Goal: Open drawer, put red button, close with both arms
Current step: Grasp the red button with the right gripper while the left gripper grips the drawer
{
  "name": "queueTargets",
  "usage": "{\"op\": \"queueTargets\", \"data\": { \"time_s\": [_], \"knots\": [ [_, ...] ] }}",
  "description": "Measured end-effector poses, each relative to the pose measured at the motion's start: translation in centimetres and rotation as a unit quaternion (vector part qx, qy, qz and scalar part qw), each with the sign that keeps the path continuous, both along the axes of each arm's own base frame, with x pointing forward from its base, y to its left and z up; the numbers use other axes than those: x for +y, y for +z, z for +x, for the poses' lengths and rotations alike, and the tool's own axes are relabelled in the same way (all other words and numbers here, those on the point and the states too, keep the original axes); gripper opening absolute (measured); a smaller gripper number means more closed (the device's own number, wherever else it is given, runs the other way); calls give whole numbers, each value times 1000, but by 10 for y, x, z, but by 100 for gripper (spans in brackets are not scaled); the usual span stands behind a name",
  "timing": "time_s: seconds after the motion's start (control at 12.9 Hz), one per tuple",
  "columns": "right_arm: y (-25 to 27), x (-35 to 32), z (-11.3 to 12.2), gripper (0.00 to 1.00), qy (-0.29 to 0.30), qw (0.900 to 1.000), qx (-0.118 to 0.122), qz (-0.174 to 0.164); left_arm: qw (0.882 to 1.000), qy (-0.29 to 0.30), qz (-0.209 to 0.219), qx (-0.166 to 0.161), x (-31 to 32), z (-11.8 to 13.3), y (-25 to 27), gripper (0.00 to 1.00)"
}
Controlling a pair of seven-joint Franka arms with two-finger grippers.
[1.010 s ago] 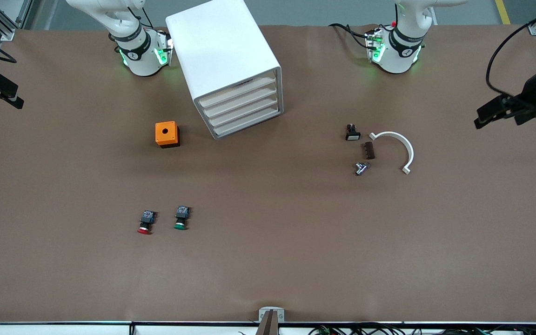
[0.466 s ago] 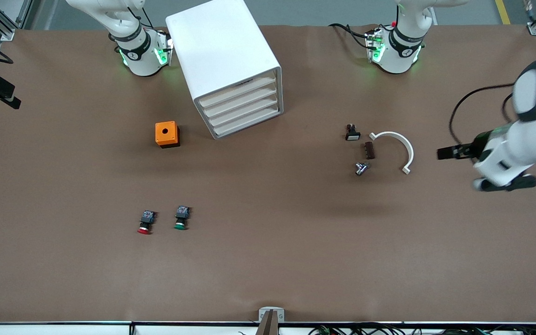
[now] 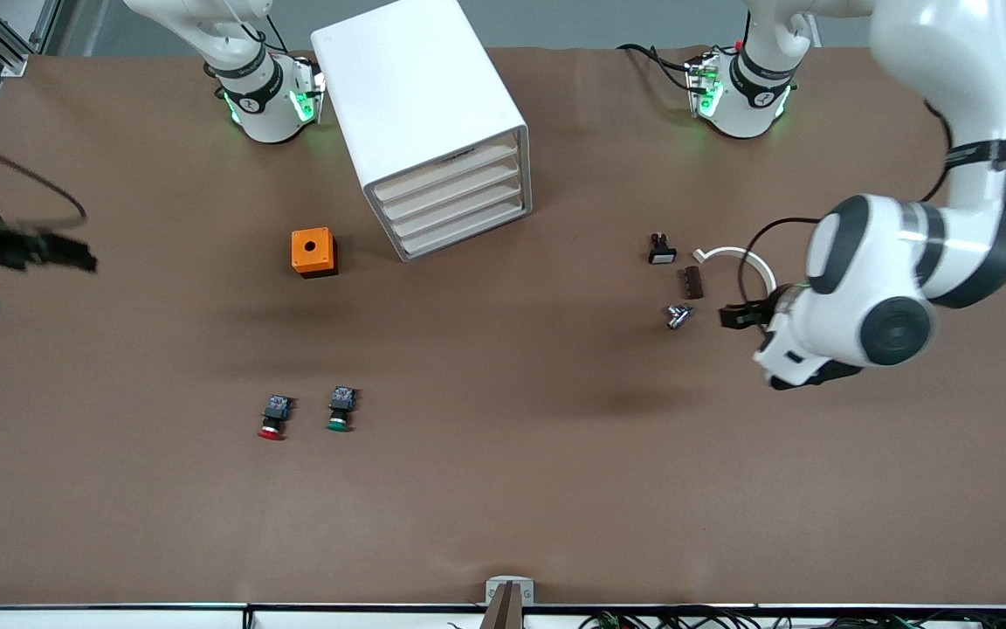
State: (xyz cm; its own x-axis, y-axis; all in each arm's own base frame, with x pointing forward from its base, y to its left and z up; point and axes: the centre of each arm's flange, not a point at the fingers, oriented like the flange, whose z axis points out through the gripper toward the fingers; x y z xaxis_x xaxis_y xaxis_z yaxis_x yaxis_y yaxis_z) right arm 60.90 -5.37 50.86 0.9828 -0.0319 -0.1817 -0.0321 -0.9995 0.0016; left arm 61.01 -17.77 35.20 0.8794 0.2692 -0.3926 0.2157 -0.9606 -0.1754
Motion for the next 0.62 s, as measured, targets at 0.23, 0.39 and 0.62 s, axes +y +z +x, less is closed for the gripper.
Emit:
{"op": "queueTargets", "data": {
  "time_s": [0.23,0.39,0.62],
  "knots": [
    [-42,13,31,100,-30,999,-45,-7,998,64,30,5,-59,-9,-17,100],
    [-75,39,36,100,-51,995,-79,-11,990,136,25,18,-94,-13,-21,100],
    [-130,86,42,100,-69,993,-93,-11,971,229,2,62,-130,-14,-28,100]
  ]
}}
